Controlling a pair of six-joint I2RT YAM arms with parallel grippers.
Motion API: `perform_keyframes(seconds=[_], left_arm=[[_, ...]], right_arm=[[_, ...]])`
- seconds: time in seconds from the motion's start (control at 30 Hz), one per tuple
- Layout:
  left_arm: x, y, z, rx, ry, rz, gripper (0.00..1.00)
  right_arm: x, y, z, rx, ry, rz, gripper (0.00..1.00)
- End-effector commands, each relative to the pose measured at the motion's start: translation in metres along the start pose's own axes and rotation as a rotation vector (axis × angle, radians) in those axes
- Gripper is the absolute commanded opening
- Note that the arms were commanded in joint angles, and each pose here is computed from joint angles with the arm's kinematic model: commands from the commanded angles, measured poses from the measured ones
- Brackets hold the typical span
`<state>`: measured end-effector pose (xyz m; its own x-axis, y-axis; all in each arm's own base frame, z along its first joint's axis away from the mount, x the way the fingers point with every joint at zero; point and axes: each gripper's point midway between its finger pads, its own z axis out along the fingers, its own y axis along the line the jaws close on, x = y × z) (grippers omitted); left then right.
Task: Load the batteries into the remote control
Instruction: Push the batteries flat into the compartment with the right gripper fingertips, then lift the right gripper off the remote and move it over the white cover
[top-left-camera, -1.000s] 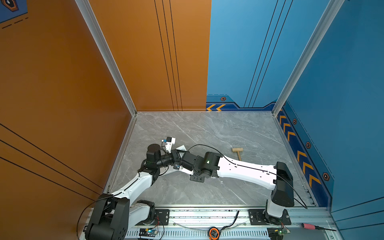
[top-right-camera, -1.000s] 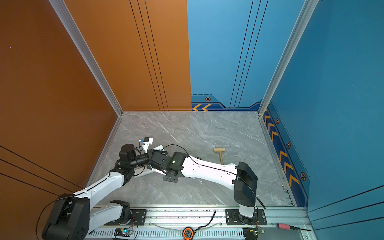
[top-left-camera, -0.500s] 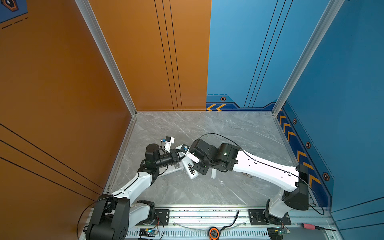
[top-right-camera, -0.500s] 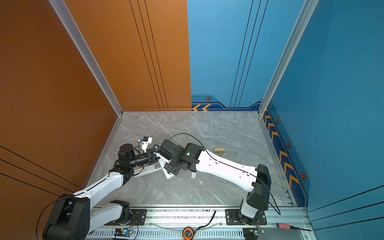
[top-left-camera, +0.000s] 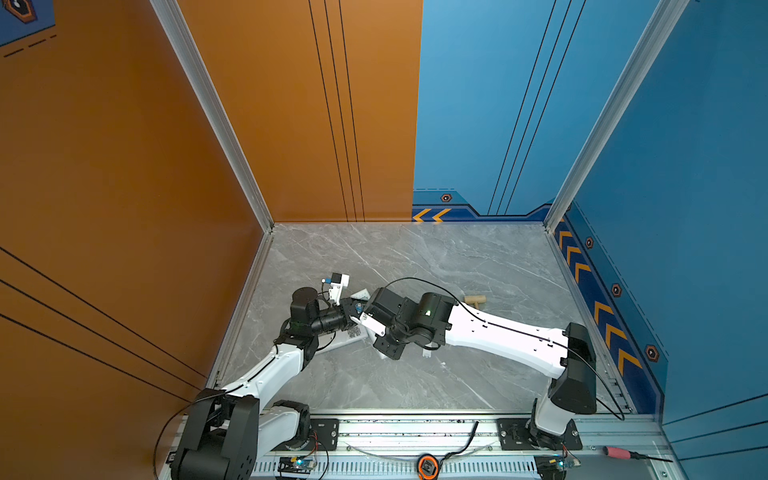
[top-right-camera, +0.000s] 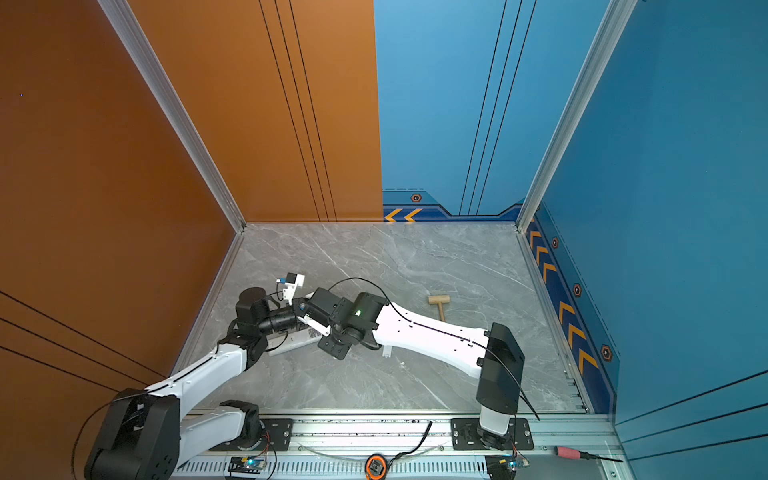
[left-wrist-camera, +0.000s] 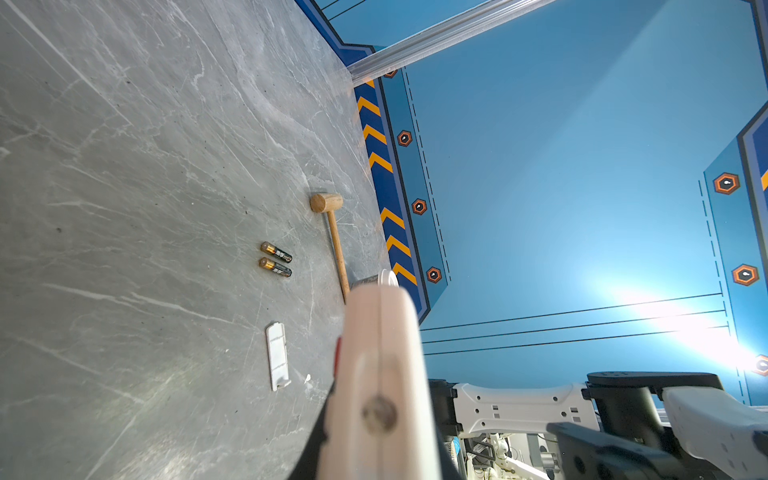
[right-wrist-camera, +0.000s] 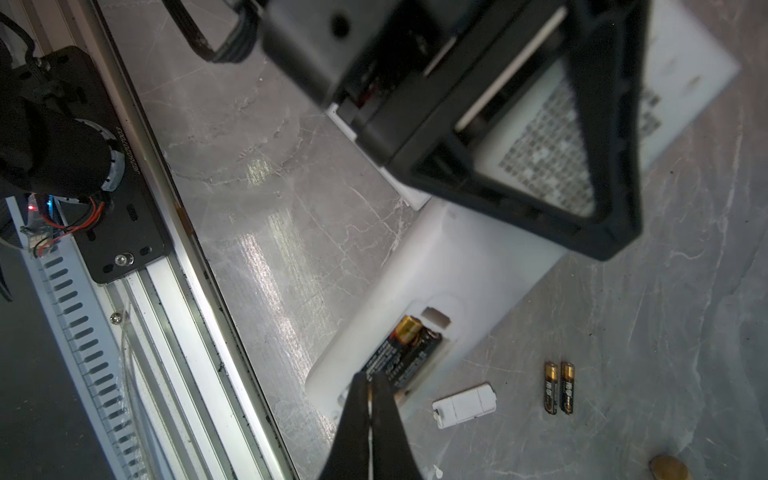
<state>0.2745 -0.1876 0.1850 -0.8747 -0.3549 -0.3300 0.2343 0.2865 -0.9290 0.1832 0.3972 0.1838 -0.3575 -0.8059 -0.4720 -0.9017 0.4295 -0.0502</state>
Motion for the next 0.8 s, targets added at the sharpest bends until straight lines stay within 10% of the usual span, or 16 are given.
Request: perform_keyframes(seconds=[0.0,0.33,0.5,0.77], left_arm=[[-0.005,-0.020,-0.002,0.054,0.004,0.050,0.00],[-0.004,-0.023,-0.002,0.059,0.005,0.053,0.00],[-0.004,-0.016,-0.003,0.039,-0.003,0.043,0.00],[-0.010,0.001,-0.009,-0.051,-0.025,0.044,0.00]], right_arm=[[0.014,-0.004,0.022,-0.004,0.054,0.047,0.00],[0.002,-0.007,0.036,-0.029,0.035,0.123,0.02],[-0.009,-0.008,-0.009,0.009,-0.037,0.129,0.28],[0.052,-0.053,-0.060,0.089,-0.074,0.510,0.67]])
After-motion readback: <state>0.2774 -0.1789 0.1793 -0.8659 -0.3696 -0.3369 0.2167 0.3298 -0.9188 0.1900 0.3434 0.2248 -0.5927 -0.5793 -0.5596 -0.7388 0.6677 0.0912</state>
